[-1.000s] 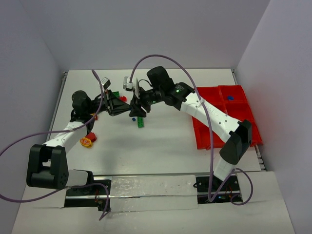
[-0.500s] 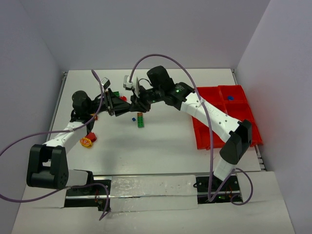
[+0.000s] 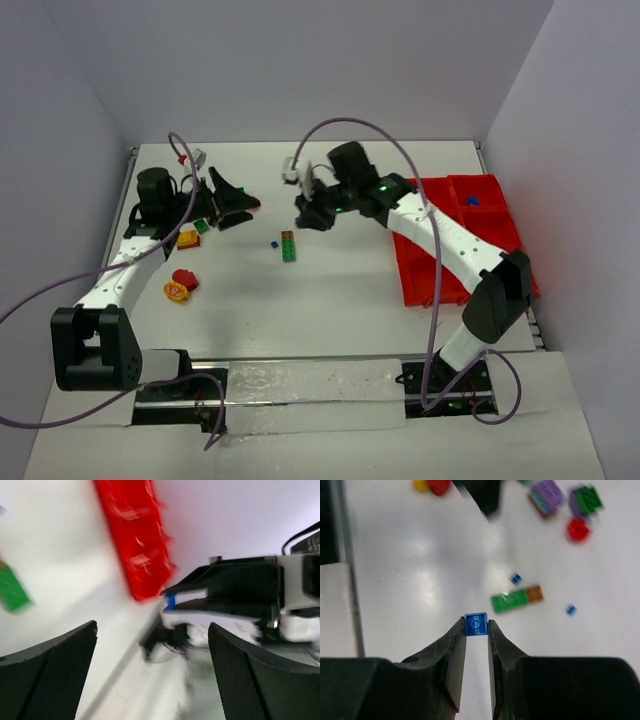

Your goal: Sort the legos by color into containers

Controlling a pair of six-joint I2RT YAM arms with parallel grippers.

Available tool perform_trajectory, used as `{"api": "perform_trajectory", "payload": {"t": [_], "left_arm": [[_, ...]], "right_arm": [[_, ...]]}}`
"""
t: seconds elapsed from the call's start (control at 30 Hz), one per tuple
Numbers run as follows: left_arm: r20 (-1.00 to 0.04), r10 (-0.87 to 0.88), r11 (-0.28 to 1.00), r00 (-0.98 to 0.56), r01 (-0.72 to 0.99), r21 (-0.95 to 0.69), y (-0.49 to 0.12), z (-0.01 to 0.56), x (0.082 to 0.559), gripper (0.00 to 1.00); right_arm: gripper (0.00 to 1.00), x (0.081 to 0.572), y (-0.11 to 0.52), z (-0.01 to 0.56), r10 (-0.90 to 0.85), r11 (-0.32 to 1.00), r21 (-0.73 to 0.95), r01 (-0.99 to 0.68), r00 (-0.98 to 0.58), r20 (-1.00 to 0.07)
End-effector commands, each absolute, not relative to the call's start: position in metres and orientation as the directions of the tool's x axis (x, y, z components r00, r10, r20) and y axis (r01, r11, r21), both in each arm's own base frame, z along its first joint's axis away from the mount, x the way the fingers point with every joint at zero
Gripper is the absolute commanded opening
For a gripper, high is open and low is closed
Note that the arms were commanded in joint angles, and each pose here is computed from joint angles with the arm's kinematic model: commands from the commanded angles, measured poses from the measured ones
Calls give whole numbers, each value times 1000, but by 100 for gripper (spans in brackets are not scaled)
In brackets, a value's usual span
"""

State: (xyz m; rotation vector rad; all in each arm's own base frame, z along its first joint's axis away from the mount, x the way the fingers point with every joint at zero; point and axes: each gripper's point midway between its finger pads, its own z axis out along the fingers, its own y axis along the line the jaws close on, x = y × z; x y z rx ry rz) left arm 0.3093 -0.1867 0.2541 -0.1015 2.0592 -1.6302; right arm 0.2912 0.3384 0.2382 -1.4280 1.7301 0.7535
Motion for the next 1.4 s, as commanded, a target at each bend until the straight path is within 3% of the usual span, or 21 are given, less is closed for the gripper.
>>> {"api": "perform_trajectory", "payload": {"t": [0.0,0.07,0.17,0.23,0.43,0.8,0.87,0.97,1.03,1.1,1.23,1.37], "left_arm": [[-648,-250,695,-719,333,-637,-145,230,337,97],[-732,-149,821,-665,329,-466,-131,220,351,95],[-784,-56,918,-619,276,-284,-116,214,365,96],[-806,-13,937,-591,275,-216,-118,217,371,97],[-823,1,942,-569,277,-190,-123,224,380,98],[-821,9,942,-570,280,-184,-124,222,382,98],[-820,10,943,-572,278,-182,-124,221,383,98],[-819,12,943,-573,278,-181,-124,220,384,98],[-817,13,944,-576,278,-181,-124,218,384,98],[-816,12,944,-578,276,-182,-124,217,384,99],[-813,11,943,-582,276,-185,-124,214,384,98],[-818,8,943,-574,278,-185,-124,218,383,98]], "right_arm": [[0,343,241,250,-508,487,-65,-871,-222,-832],[0,383,146,241,-483,690,-99,-717,-355,-800],[0,404,46,223,-451,837,-158,-523,-497,-741],[0,412,-19,210,-413,899,-204,-388,-590,-694],[0,438,-109,187,-271,961,-216,-171,-724,-635],[2,467,-155,133,-200,967,-246,-70,-807,-556],[7,469,-158,128,-197,967,-247,-67,-812,-550],[35,474,-160,125,-191,968,-243,-62,-811,-553],[49,477,-159,127,-190,969,-239,-62,-806,-561],[57,481,-158,132,-191,969,-238,-61,-798,-571],[64,483,-156,145,-189,971,-230,-62,-785,-589],[64,487,-122,181,-208,976,-193,-105,-731,-650]]}}
